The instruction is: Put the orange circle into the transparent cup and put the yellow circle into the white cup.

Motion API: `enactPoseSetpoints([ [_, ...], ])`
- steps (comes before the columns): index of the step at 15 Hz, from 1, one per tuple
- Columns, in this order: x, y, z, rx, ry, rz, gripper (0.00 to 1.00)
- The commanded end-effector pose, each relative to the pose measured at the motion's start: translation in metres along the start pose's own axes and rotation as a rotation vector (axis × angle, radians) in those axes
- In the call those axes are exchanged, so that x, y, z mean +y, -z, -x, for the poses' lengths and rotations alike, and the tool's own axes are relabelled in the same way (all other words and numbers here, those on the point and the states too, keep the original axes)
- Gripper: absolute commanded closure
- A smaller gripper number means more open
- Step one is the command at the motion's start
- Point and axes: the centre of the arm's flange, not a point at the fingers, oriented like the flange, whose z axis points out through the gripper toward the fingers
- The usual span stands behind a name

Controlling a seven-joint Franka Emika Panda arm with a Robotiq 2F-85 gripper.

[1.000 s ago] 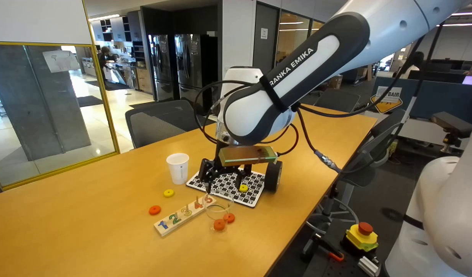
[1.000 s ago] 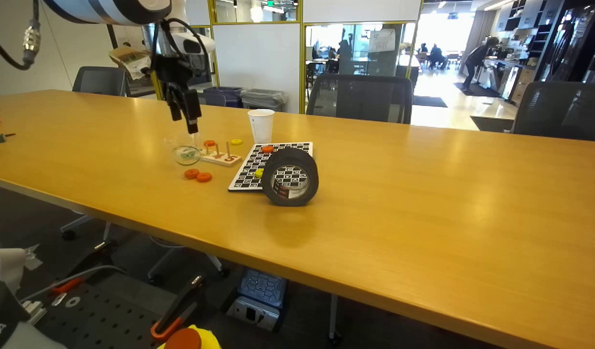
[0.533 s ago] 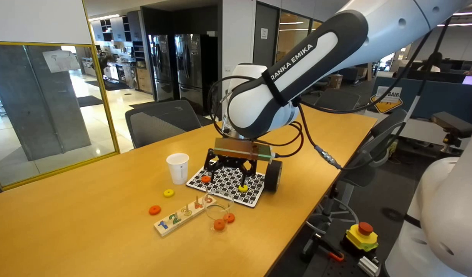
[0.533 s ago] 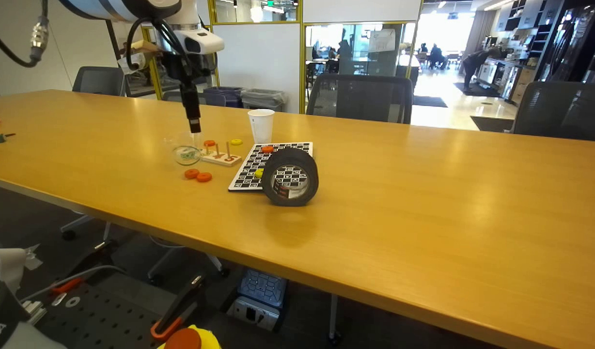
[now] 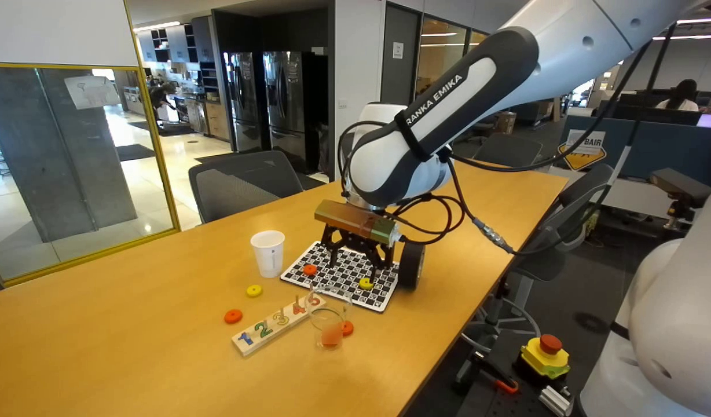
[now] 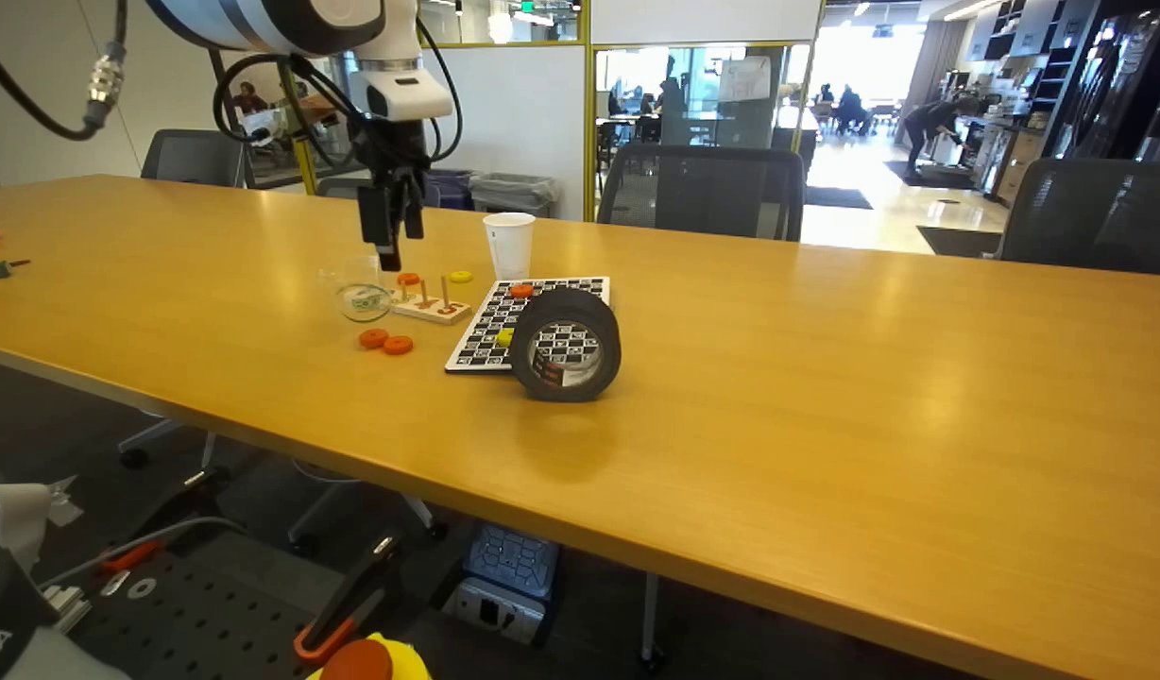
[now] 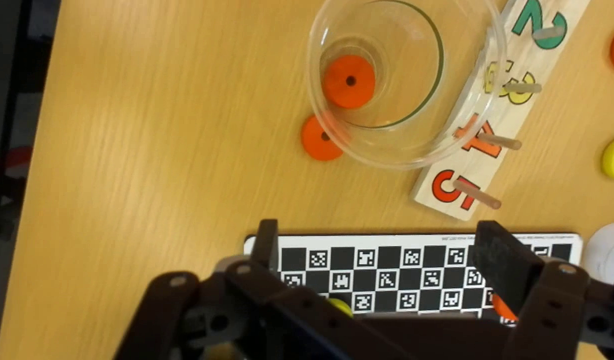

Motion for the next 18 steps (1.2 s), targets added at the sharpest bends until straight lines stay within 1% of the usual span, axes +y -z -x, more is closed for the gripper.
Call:
enactPoseSetpoints([
  [1,-0.011,-0.018,-0.001,0.021,-0.2,0.018,0.0],
  [4,-0.013,-0.038,0.0,0.023,-0.355,0.069,0.0],
  [6,-0.013,-0.052,0.0,0.007,-0.409,0.096,0.0],
  [8,-0.013,-0.065,0.0,-0.012,-0.429,0.115,0.0],
  [11,-0.014,-0.081,-0.001,-0.037,-0.415,0.132,0.0],
  [18,-0.012,-0.103,-0.01,-0.142,-0.417,0.107,0.0],
])
